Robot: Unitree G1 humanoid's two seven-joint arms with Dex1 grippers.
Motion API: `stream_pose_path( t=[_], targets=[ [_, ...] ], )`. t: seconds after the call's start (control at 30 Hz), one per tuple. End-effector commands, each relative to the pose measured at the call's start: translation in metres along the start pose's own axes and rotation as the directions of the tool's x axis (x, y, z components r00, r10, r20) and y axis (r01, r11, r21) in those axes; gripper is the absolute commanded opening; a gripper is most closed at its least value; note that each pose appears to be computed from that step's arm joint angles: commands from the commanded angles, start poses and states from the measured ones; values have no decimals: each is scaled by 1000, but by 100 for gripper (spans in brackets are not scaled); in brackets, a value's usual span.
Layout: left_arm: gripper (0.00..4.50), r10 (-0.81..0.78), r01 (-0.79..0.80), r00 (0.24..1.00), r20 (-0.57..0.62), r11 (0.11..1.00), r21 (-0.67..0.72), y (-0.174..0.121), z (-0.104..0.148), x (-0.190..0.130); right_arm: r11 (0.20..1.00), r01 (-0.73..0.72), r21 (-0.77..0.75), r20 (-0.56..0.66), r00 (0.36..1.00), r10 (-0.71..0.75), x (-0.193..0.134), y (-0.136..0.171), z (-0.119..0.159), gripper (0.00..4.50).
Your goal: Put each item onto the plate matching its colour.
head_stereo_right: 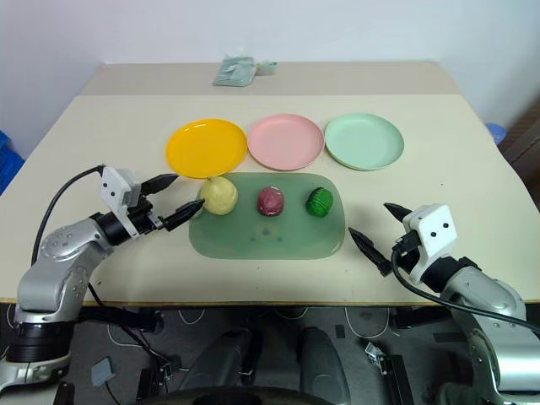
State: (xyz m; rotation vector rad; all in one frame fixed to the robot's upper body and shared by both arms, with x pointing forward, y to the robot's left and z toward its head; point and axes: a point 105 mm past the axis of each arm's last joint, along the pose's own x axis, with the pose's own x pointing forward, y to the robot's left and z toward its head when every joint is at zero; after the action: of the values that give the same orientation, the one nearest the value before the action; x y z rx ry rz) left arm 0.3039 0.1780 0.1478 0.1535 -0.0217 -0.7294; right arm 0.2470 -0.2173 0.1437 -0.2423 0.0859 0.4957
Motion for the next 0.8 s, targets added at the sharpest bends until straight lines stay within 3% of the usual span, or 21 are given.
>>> stream_pose_path(
  t=[0.03, 0.63, 0.8],
  targets=[
    [450, -20, 18, 999, 30, 998, 59, -5, 13, -1, 1000, 1, -30, 42, 999, 0, -2, 0, 11, 444],
    [450, -16, 14, 999, 34, 998, 63, -8, 19, 7, 999, -15, -32, 91, 996, 17, 2, 2, 20, 444],
    [450, -7, 6, 1000, 19, 998, 62, -10, 18, 17, 982, -179, -66, 207, 960, 189, 8, 21, 44, 444]
  ],
)
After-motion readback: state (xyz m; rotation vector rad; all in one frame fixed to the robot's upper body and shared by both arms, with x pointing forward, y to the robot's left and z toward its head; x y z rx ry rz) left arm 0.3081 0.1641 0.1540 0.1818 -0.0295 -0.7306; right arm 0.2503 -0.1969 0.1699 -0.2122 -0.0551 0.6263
